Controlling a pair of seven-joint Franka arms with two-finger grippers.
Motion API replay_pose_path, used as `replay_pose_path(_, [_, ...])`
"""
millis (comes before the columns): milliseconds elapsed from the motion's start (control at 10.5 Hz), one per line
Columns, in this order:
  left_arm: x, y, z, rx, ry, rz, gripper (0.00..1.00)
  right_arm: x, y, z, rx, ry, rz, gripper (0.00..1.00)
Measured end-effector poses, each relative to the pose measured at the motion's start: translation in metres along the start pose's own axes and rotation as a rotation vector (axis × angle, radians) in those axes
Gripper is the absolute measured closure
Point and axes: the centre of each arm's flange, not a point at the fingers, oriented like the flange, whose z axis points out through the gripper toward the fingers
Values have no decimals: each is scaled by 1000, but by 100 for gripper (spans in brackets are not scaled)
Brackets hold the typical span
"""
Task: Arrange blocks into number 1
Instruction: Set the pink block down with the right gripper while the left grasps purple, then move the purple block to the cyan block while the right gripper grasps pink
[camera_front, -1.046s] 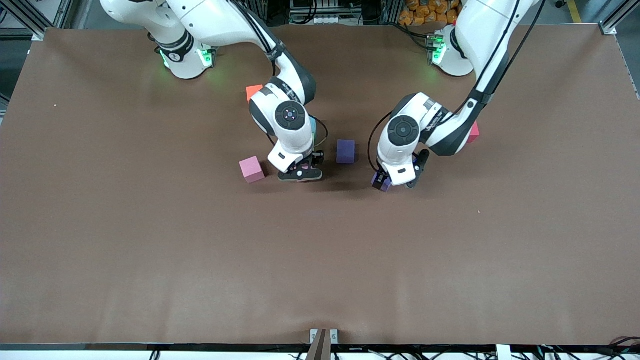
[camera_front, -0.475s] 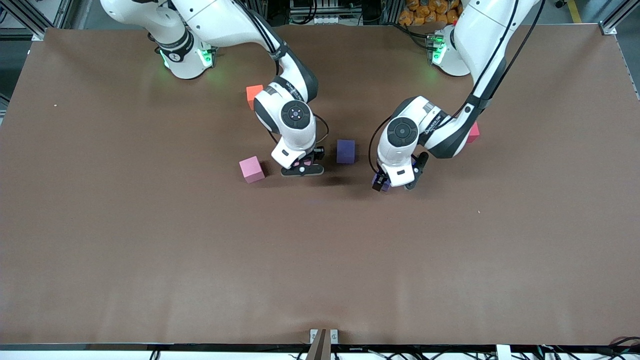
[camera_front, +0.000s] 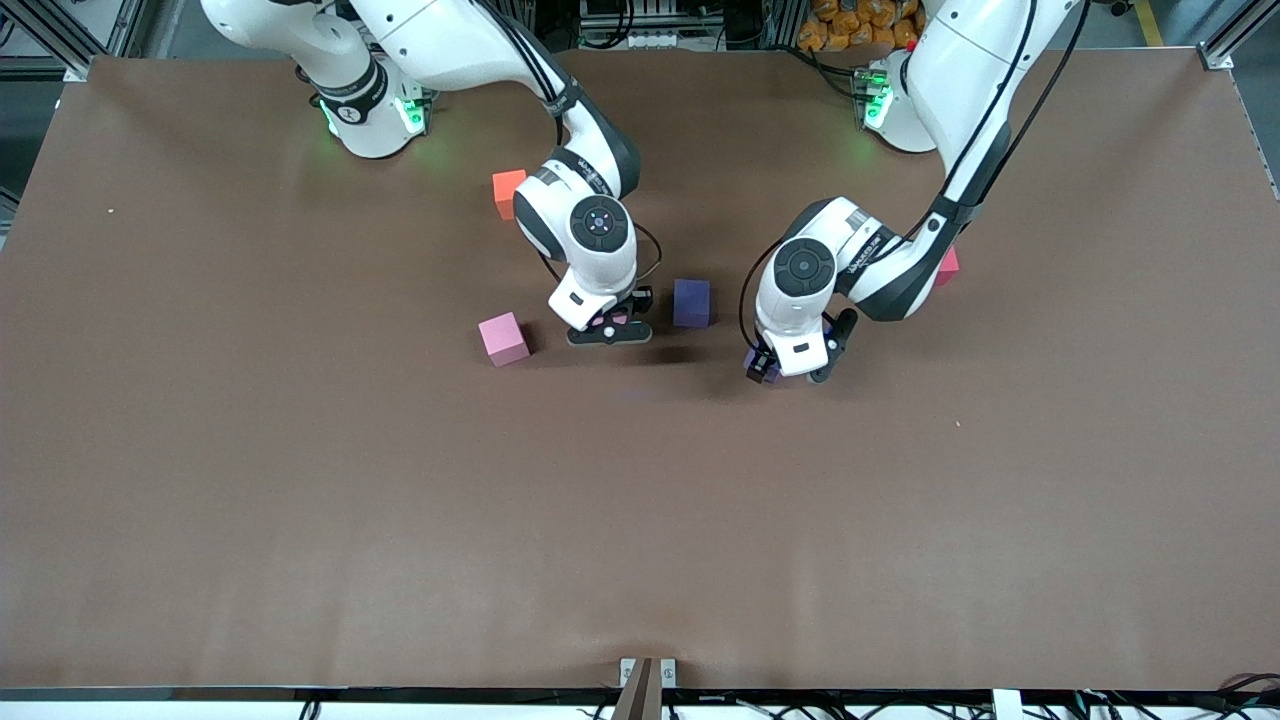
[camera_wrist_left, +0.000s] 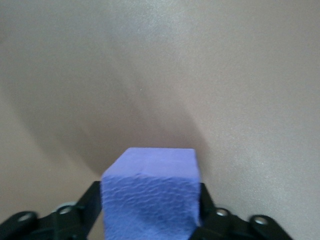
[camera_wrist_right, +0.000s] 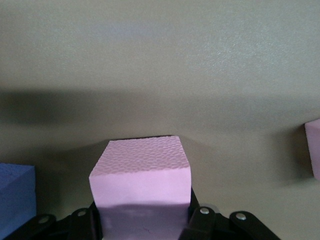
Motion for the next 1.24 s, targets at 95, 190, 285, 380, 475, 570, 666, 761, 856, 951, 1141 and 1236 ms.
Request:
replay_pose_path(95, [1,0,0,-3,-2,14,40,0,0,0,0,0,1,40])
replay_pose_path(190, [1,0,0,-3,-2,15,41,0,0,0,0,0,2,40])
replay_pose_path(285, [1,0,0,-3,-1,16,41,0,0,0,0,0,3,40])
replay_pose_path(380, [1,0,0,-4,-1,19,41,0,0,0,1,0,11,29])
replay_pose_path(475, [1,0,0,-4,0,34,41,0,0,-2,3,2,22,18])
replay_pose_path(570, [1,0,-1,-4,0,55,41,2,-1,-7,9,9,32,5])
replay_pose_path(666, [0,1,-1,-5,0,69,41,5,1,-16,17,17,42,4])
replay_pose_path(761, [-2,1,-4,-11,-1,90,43,12,9,-30,23,23,59,3])
replay_pose_path(856, [-3,3,-12,-25,2,121,44,22,22,-48,33,31,86,3])
replay_pose_path(951, [-3,4,-23,-35,9,154,44,34,41,-67,46,40,121,3])
replay_pose_path(1141, [-12,3,-49,-51,22,199,44,68,100,-101,70,57,225,4])
replay_pose_path(1236, [-21,2,-62,-59,26,214,44,86,137,-113,76,60,287,4])
